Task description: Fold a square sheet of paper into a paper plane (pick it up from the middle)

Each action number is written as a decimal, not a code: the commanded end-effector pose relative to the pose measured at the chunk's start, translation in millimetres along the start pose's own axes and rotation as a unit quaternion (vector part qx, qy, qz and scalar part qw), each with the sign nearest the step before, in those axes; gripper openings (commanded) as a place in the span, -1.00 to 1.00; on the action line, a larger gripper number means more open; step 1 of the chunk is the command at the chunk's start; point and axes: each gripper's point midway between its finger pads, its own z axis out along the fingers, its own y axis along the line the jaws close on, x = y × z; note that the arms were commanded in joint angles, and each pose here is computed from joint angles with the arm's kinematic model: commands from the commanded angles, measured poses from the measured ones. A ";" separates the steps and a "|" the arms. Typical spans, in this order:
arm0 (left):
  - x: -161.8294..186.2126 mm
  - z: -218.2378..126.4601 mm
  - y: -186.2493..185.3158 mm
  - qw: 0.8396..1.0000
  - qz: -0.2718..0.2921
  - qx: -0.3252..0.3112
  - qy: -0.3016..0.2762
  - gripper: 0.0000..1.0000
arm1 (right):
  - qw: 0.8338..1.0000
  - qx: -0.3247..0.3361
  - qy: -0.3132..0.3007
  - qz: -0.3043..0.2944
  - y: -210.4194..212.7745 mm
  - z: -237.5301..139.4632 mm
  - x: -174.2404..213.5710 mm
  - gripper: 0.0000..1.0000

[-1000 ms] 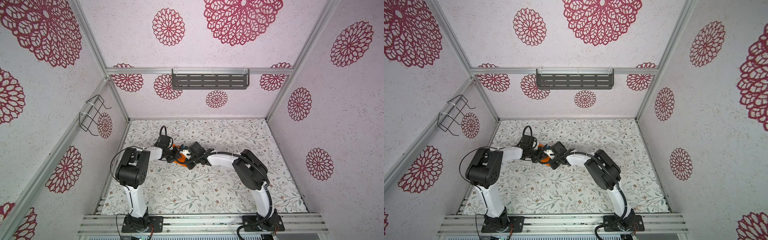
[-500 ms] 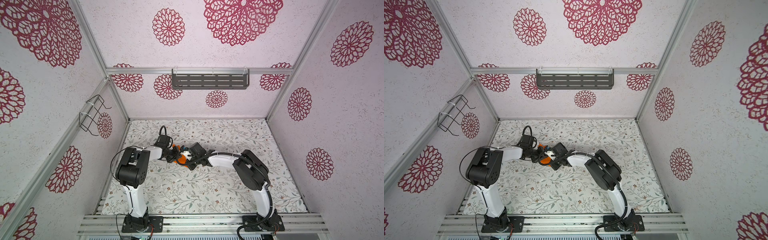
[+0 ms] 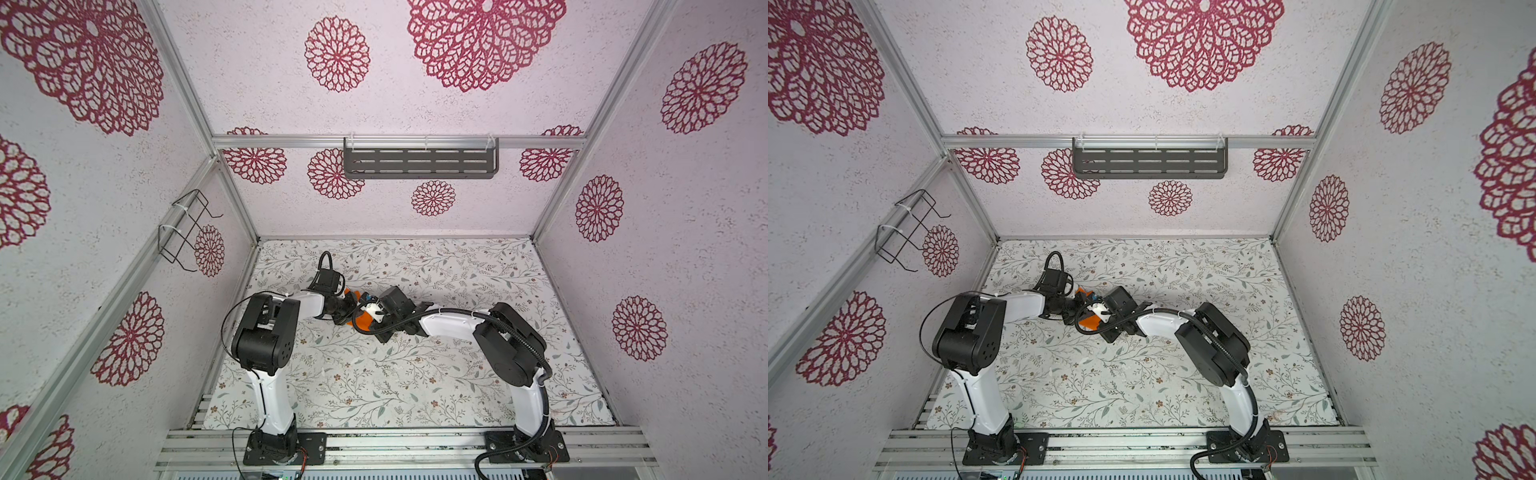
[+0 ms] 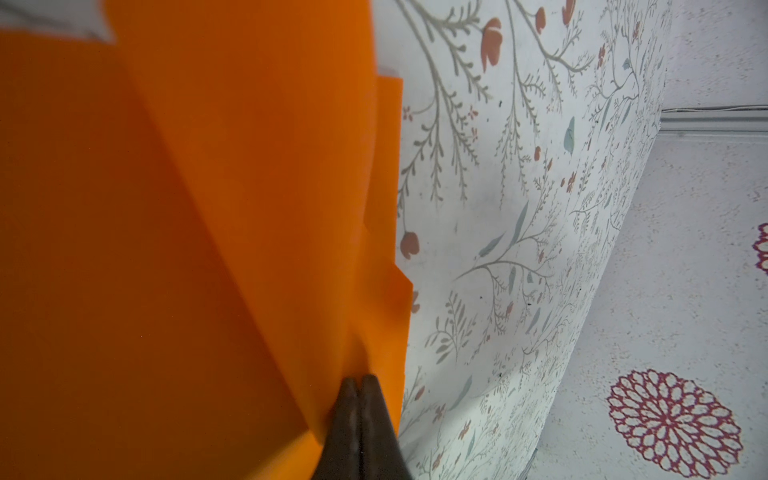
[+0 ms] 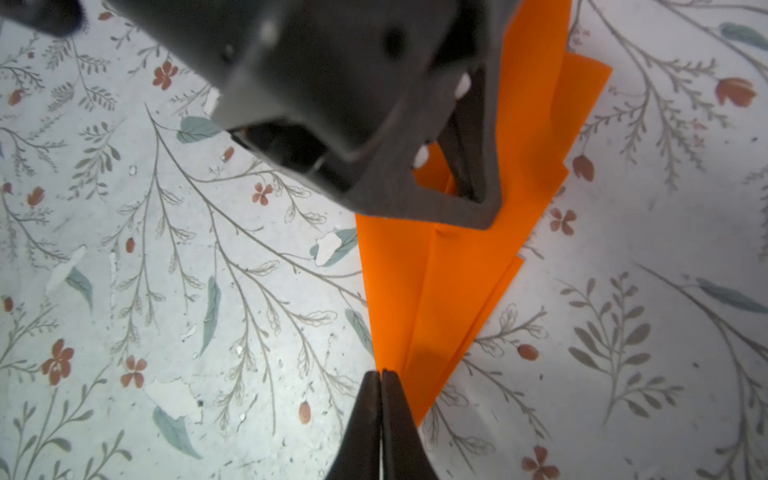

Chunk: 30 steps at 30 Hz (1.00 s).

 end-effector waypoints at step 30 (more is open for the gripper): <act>55.4 18.2 118.8 0.975 -0.083 -0.193 0.076 -0.94 | 0.993 -0.001 0.099 0.071 -0.1 -15.0 80.7 -0.98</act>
